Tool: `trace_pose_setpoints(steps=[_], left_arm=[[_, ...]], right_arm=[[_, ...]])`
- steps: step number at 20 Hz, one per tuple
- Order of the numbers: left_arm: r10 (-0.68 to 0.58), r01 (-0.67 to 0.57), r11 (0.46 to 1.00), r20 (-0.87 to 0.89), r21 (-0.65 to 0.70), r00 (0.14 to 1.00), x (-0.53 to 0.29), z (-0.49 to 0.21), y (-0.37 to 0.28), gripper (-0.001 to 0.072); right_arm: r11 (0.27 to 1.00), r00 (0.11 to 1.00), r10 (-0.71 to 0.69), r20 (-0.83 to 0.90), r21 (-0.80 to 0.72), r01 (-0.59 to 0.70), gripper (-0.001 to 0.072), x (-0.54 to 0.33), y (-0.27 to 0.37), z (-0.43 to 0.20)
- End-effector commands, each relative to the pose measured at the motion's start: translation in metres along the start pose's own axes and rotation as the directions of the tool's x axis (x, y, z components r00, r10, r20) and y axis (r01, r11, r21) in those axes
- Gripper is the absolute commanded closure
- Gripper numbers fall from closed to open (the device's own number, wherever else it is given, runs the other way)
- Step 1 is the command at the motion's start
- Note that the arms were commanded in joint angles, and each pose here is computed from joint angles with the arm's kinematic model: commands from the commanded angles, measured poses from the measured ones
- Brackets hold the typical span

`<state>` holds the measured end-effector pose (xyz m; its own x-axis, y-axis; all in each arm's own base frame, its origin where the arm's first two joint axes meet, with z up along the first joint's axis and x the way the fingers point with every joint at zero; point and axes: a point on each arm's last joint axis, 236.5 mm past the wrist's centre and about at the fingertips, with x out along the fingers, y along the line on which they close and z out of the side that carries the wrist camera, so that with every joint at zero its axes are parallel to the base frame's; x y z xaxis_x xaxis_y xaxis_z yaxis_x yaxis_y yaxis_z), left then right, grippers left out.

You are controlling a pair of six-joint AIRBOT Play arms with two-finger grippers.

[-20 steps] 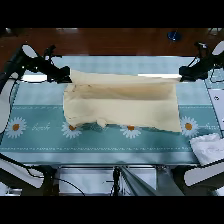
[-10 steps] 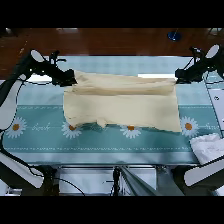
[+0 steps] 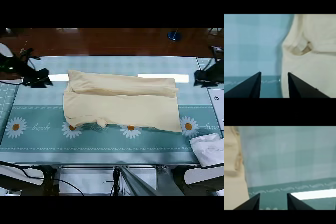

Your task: Fold the shirts.

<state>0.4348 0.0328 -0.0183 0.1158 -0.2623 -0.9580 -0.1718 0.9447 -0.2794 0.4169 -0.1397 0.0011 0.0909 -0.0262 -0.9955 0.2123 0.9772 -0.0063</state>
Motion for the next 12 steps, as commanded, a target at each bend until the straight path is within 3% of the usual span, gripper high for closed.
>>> trace_pose_setpoints(steps=[1,3,7,8,12], left_arm=[[0.020,-0.026,0.996,-0.075,-0.083,0.997,-0.027,-0.045,0.040,0.0285],[-0.061,0.051,0.996,-0.125,-0.080,0.990,-0.016,-0.076,0.032,0.0285],[-0.202,0.189,0.979,-0.208,-0.083,0.957,0.019,-0.140,0.006,0.0279],[-0.232,0.217,0.972,-0.215,-0.091,0.949,0.027,-0.153,0.001,0.0195],[-0.393,0.372,0.919,-0.218,-0.132,0.893,0.052,-0.185,-0.024,0.0159]], right_arm=[[0.981,0.981,0.154,-0.119,0.137,-0.138,0.0294,-0.008,-0.020,-0.053],[0.949,0.959,0.267,-0.098,0.202,-0.244,0.0294,-0.002,-0.016,-0.074],[0.910,0.942,0.334,-0.022,0.267,-0.316,0.0297,0.014,-0.015,-0.097],[0.907,0.940,0.341,-0.026,0.270,-0.322,0.0297,0.016,-0.013,-0.100],[0.887,0.917,0.399,0.004,0.252,-0.387,0.0298,0.012,0.001,-0.093]])
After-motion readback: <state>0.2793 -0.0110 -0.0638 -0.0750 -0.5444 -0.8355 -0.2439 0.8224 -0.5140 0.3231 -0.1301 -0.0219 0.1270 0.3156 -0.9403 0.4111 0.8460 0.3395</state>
